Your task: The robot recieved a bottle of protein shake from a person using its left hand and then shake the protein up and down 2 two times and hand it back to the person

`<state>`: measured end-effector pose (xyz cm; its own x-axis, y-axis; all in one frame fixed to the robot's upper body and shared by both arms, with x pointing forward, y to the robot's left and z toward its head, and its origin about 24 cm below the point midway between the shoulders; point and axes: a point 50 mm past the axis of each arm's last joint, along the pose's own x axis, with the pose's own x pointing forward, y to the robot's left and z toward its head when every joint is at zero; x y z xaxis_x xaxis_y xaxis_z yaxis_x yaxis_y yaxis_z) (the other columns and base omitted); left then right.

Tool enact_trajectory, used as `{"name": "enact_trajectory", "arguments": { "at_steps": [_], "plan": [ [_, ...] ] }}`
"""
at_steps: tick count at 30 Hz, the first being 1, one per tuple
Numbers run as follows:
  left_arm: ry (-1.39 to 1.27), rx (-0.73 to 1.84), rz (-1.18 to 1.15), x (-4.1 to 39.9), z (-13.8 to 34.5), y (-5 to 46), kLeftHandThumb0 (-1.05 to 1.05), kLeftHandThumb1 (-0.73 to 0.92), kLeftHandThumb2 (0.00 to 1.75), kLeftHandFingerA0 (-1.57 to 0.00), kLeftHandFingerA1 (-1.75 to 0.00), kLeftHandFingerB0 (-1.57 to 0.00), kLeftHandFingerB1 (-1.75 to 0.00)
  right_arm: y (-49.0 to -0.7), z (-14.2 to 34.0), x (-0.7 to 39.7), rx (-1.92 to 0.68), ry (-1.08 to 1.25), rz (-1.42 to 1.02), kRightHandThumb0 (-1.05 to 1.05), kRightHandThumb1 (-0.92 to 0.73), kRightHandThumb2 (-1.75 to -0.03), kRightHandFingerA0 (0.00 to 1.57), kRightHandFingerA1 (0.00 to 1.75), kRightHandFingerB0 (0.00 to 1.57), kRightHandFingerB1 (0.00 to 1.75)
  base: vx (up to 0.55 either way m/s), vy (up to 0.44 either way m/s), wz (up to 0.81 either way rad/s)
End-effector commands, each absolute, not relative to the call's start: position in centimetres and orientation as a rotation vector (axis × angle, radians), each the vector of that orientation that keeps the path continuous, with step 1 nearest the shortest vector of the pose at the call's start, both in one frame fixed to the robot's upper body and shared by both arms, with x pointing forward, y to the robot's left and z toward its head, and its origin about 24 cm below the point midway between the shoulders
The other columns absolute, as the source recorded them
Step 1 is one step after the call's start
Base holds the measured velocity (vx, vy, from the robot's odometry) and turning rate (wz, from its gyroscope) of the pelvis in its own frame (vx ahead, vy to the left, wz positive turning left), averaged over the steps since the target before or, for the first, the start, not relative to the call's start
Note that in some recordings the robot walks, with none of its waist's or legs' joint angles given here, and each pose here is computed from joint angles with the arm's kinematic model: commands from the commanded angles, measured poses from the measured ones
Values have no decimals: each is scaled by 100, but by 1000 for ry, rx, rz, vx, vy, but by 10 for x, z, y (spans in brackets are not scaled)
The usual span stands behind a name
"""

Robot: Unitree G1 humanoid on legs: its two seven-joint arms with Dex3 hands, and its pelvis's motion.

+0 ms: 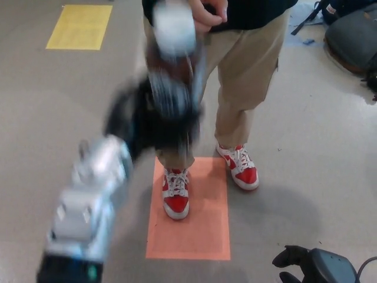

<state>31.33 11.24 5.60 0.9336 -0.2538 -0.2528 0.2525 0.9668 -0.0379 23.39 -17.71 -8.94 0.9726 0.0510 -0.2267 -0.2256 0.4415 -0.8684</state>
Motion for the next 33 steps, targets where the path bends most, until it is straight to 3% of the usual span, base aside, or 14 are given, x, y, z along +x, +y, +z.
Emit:
{"name": "enact_trajectory", "arguments": {
  "at_steps": [1,5,8,9,10,12,13,15,17,18,24,26,27,33],
  "plan": [
    [176,33,-275,316,79,111,-22,81,71,-84,-154,-73,-109,-178,-88,236,-1092,182,157,-44,-73,-78,94,71,80,49,0,0,0],
    [-92,-134,-245,341,180,114,-20,78,72,-88,-155,-72,-114,-178,-89,233,-1095,172,155,-44,-72,-74,97,85,79,50,0,0,7],
    [-9,-120,-259,331,143,111,-13,80,76,-89,-151,-73,-113,-178,-90,232,-1096,178,161,-44,-73,-73,97,84,80,50,0,0,0],
    [52,-92,-267,325,120,110,38,78,79,-110,-133,-83,-102,-178,-91,231,-1097,181,161,-42,-72,-73,95,76,80,49,0,0,0],
    [152,-45,-278,316,88,109,-20,80,69,-86,-155,-70,-106,-178,-91,232,-1098,189,163,-43,-73,-73,95,77,79,49,0,0,0],
    [312,28,-304,296,38,110,-20,81,68,-84,-157,-65,-105,-178,-91,233,-1100,195,162,-44,-73,-75,97,76,80,50,0,0,0],
    [355,53,-312,290,25,110,-18,73,82,-88,-155,-70,-112,-177,-90,234,-1094,193,161,-42,-70,-78,98,82,80,51,0,0,0],
    [385,76,-318,287,17,109,-18,73,82,-88,-155,-70,-112,-179,-88,237,-1086,189,158,-42,-70,-78,98,82,80,51,0,0,0],
    [281,18,-304,306,53,109,-21,75,79,-88,-153,-71,-111,-179,-85,241,-1098,174,148,-42,-71,-79,97,80,81,51,0,0,0],
    [106,-63,-263,327,114,113,-20,80,76,-87,-155,-74,-114,-177,-86,240,-1098,177,157,-43,-73,-78,93,74,80,49,0,0,7],
    [-85,-181,-245,335,185,117,-16,81,70,-87,-155,-73,-113,-176,-86,239,-1092,169,155,-44,-73,-75,98,83,81,50,0,0,2],
    [11,-133,-281,328,146,112,-12,77,81,-93,-151,-74,-112,-177,-86,239,-1092,173,156,-42,-71,-76,97,83,80,50,0,0,0],
    [171,-66,-303,316,92,112,-20,81,69,-84,-157,-73,-108,-176,-87,238,-1085,172,156,-43,-70,-79,95,79,81,50,0,0,0],
    [337,-26,-297,303,43,111,-17,75,74,-87,-162,-68,-114,-176,-87,239,-1091,180,148,-43,-70,-81,96,78,81,52,0,0,0]
  ]
}}
